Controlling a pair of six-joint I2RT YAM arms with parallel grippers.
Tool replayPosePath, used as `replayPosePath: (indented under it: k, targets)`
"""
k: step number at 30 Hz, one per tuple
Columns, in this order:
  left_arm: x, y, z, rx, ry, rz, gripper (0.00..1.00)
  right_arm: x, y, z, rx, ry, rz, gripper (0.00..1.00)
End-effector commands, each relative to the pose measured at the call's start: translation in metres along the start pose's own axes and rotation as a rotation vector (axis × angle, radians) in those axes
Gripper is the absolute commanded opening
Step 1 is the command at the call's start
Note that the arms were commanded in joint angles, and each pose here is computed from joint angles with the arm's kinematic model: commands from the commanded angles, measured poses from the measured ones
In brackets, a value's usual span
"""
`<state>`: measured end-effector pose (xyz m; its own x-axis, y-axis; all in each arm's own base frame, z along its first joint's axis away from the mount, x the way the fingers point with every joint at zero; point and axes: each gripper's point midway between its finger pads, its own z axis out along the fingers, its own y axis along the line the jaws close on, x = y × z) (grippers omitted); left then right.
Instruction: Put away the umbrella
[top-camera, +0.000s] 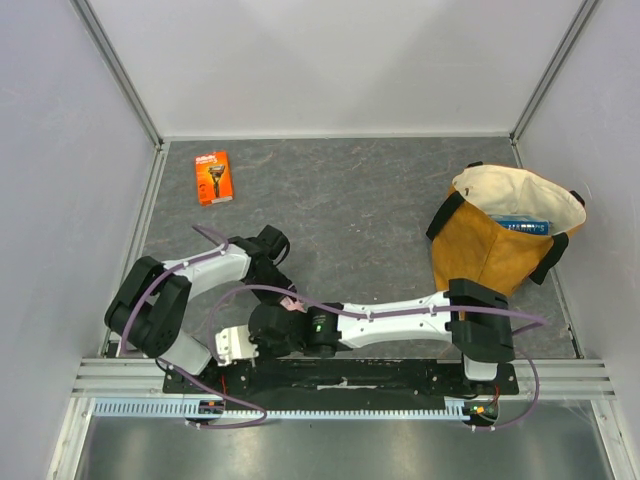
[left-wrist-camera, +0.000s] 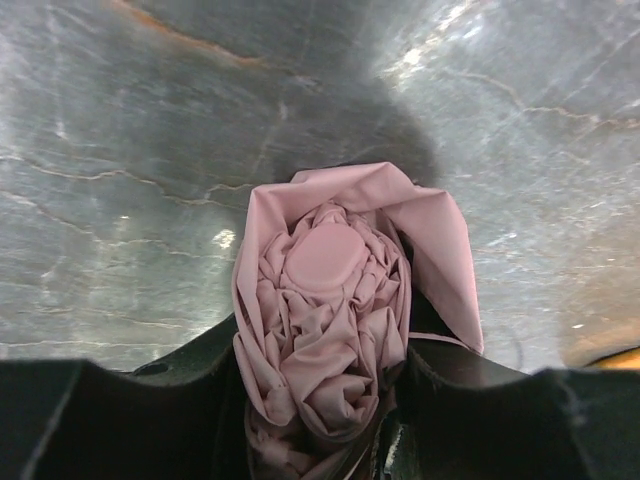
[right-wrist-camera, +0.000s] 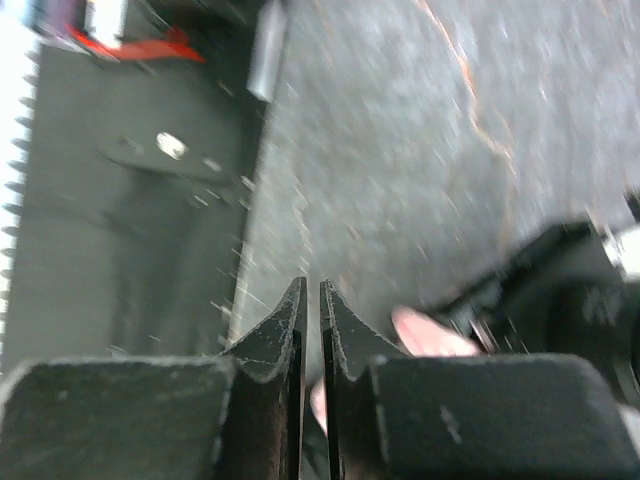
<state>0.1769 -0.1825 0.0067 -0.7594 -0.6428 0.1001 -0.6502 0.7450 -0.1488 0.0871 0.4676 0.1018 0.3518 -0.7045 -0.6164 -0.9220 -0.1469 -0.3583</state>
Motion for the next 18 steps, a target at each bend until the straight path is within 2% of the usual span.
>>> replayPosePath:
  k: [1, 5, 8, 10, 12, 15, 18]
  targets:
    - [-0.053, -0.029, 0.032, 0.105, -0.237, -0.089, 0.02, -0.079, 0.021, -0.007, -0.180, -0.283, 0.075, 0.15]
    - [-0.054, -0.028, 0.034, 0.114, -0.240, -0.093, 0.02, -0.061, 0.001, -0.005, -0.218, -0.291, 0.195, 0.13]
    - [-0.058, -0.030, 0.029, 0.138, -0.265, -0.098, 0.02, -0.088, -0.017, -0.034, -0.163, -0.389, 0.292, 0.15]
    - [-0.060, -0.035, 0.025, 0.171, -0.281, -0.090, 0.02, -0.114, -0.038, -0.060, -0.114, -0.458, 0.430, 0.27]
    - [-0.062, -0.040, 0.020, 0.194, -0.290, -0.080, 0.02, -0.117, -0.064, -0.082, -0.035, -0.484, 0.621, 0.32]
    - [-0.063, -0.043, 0.010, 0.226, -0.312, -0.072, 0.02, -0.091, -0.088, -0.102, -0.003, -0.501, 0.844, 0.34]
    - [-0.064, -0.047, -0.007, 0.304, -0.339, -0.051, 0.02, -0.048, -0.108, -0.112, 0.069, -0.473, 0.963, 0.34]
